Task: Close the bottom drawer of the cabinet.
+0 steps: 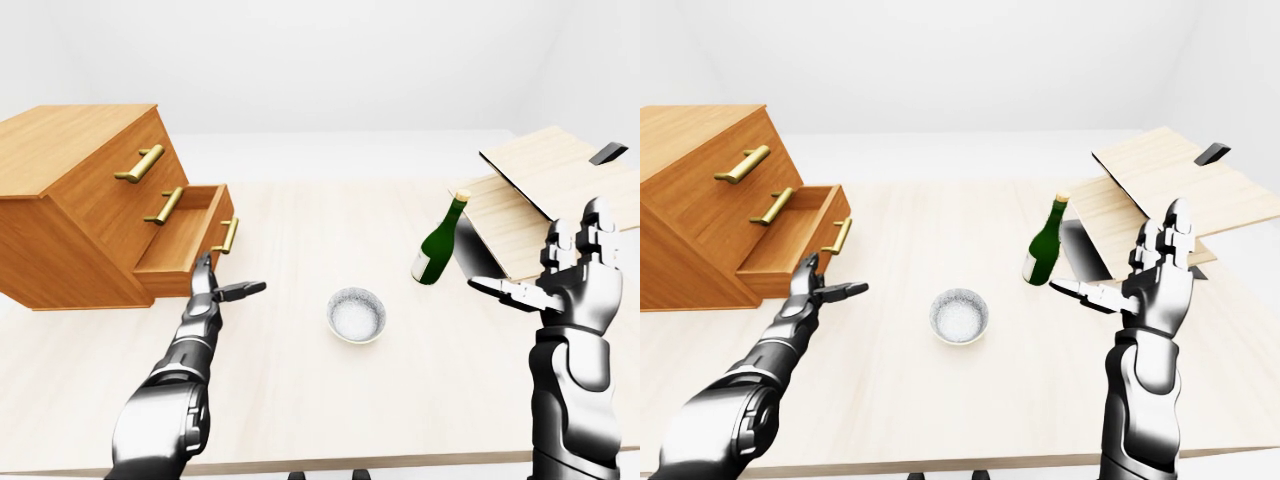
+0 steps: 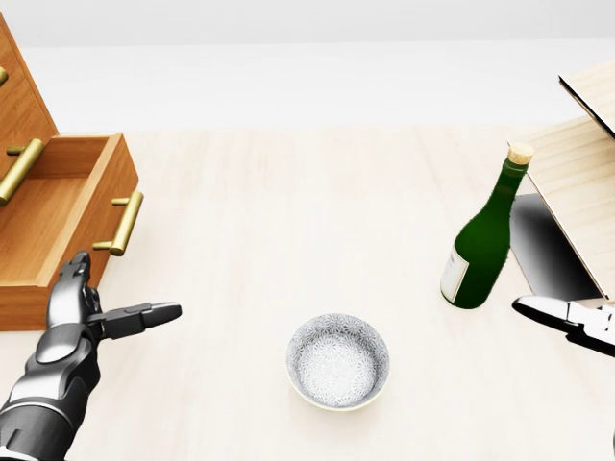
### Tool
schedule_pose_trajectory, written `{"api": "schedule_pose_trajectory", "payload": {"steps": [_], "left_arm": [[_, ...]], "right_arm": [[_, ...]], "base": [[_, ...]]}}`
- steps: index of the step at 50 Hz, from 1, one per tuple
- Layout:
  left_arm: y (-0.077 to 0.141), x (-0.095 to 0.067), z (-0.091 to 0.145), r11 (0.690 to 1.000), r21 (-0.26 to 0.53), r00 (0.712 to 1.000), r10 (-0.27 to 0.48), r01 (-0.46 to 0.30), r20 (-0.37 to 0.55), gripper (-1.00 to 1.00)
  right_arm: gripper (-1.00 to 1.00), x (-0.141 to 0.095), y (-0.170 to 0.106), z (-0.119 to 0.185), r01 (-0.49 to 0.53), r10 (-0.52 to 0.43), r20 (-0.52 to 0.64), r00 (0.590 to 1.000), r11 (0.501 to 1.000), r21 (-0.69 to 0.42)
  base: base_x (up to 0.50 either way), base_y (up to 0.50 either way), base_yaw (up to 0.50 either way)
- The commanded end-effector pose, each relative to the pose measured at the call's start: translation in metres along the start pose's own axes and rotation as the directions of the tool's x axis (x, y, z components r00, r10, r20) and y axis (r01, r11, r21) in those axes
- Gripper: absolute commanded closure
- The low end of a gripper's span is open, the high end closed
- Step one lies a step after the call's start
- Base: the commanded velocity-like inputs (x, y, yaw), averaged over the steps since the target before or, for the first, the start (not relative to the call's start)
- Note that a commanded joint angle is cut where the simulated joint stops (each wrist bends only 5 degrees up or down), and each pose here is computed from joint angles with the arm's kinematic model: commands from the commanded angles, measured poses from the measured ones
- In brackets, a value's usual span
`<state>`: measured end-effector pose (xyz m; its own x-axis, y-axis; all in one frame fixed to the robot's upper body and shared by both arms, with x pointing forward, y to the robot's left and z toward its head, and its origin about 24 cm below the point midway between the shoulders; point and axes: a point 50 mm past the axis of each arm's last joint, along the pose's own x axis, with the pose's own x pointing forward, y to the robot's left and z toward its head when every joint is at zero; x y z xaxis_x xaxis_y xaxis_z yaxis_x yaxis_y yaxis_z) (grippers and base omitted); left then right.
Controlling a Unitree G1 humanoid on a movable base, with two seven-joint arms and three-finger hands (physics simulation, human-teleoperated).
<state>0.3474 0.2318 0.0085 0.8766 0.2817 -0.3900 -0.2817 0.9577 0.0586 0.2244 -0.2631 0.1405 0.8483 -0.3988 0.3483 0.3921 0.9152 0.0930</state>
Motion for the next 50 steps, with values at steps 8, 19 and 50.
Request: {"api": "schedule_pose_trajectory", "payload": {"steps": [8,19,50], "left_arm": [[0.033,0.001,0.001,0.979,-0.109,0.985,0.171,-0.173,-0.026,-1.00],[0.055,-0.002,0.000,0.924,-0.169,0.939,0.338,-0.343,-0.058,-1.00],[0.095,-0.011,0.003,0.786,-0.200,0.810,0.580,-0.585,-0.089,-1.00]], "right_arm": [[-1.00,0.000,0.000,0.003,0.001,-0.001,0.012,1.000,1.000,0.003],[-1.00,0.000,0.000,0.002,0.000,0.000,0.008,1.000,1.000,0.002],[-1.00,0.000,-0.001,0.000,0.001,-0.001,0.001,1.000,1.000,0.002]], "base": [[0.00,0.00,0.00],[0.00,0.00,0.00],[0.00,0.00,0.00]]}}
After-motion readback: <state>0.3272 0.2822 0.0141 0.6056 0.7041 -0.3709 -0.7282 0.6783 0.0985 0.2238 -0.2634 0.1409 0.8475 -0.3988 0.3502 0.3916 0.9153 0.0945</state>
